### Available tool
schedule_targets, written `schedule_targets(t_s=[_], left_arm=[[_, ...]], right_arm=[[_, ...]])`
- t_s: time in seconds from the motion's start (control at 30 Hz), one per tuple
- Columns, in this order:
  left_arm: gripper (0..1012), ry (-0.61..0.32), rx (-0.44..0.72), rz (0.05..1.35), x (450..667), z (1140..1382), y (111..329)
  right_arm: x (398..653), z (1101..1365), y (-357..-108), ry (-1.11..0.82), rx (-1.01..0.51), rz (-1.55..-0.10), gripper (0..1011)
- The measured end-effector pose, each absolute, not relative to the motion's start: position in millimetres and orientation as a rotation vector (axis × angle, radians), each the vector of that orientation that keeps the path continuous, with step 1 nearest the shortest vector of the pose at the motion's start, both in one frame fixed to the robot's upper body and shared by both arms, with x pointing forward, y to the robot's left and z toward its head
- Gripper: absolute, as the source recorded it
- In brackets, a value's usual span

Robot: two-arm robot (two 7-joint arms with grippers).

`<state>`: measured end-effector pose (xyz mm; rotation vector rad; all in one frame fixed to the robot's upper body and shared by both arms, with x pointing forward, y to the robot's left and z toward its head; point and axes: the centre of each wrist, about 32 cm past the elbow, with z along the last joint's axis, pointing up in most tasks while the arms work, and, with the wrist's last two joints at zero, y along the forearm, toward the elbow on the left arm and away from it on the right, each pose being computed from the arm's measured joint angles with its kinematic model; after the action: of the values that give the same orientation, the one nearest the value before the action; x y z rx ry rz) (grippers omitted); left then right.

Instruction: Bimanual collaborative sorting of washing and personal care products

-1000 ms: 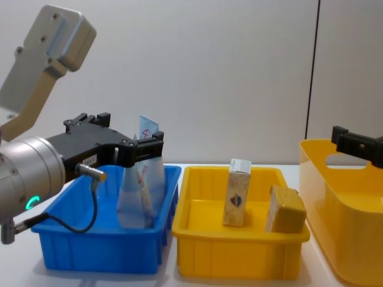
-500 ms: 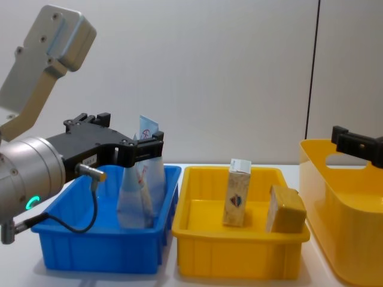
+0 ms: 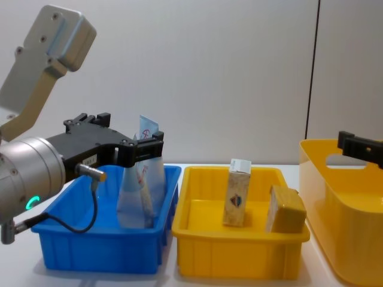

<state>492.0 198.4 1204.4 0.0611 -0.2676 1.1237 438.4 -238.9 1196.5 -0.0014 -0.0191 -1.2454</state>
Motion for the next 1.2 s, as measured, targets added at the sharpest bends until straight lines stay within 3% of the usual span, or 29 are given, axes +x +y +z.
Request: schedule_targets(t_s=[0.53, 1.2], left_arm=[[1001, -0.268, 0.061, 1.124, 492, 1204, 198], [1001, -0.268, 0.061, 1.124, 492, 1204, 198]], right_arm=[[430, 1221, -223, 0.178, -0.09, -1.283, 1006], [469, 1227, -180, 0.301, -0.206, -1.263, 1006]])
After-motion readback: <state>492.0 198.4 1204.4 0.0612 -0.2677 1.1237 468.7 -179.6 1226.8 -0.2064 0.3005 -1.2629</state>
